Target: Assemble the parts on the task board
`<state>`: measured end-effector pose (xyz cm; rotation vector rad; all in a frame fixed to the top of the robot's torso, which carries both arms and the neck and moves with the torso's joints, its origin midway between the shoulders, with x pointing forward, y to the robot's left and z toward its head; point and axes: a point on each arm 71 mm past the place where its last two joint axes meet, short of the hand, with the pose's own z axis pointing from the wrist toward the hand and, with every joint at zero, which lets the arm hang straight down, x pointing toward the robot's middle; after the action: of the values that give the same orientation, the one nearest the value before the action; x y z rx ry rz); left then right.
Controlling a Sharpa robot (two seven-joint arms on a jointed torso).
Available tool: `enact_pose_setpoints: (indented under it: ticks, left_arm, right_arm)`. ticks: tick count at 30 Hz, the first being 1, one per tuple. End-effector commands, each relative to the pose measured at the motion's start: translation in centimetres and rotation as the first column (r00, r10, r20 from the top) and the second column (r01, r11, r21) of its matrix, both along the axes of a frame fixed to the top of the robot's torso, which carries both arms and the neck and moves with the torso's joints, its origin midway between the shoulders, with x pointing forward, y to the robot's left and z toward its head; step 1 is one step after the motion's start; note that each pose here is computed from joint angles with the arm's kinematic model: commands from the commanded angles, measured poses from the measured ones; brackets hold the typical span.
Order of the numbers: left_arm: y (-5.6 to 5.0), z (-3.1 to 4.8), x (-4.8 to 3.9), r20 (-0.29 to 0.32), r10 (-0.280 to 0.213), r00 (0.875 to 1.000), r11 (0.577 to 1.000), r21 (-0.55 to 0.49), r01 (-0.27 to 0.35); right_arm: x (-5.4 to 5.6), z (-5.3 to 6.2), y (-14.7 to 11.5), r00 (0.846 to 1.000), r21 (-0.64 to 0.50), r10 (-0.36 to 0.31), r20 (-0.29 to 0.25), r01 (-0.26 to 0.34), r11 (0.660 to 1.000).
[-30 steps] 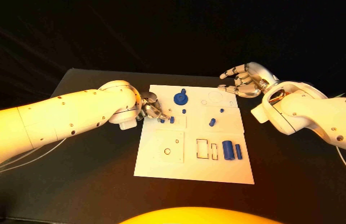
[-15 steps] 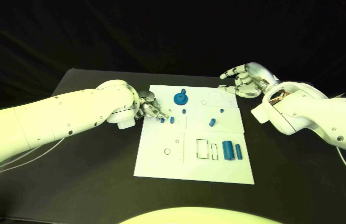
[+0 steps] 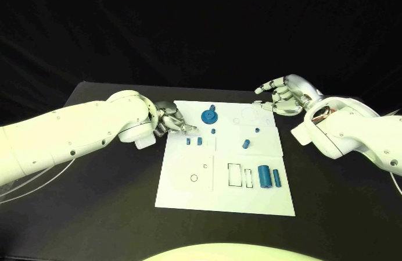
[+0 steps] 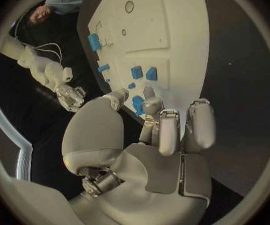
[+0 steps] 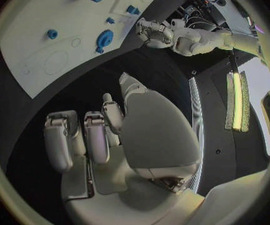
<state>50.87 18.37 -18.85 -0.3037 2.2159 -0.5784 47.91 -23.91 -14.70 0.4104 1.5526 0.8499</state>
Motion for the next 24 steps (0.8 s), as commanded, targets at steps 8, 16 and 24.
enact_pose_setpoints:
  ticks: [8, 16, 24]
  left_arm:
    - [-1.9, 2.92, 0.33, 0.336, -0.032, 0.941, 0.950, -0.283, 0.134]
    - [-4.7, 2.49, -0.35, 0.529, -0.189, 0.827, 0.933, -0.166, 0.320]
    - [-7.1, 1.02, -0.46, 0.541, -0.354, 0.763, 0.912, 0.020, 0.409]
  right_arm:
    - [0.1, 0.1, -0.3, 1.000, 0.002, 0.004, 0.018, -0.004, 1.000]
    - [0.2, 0.0, -0.4, 1.000, 0.008, 0.004, 0.029, -0.005, 1.000]
    - [0.1, 0.0, -0.2, 0.999, 0.008, 0.010, 0.033, -0.010, 1.000]
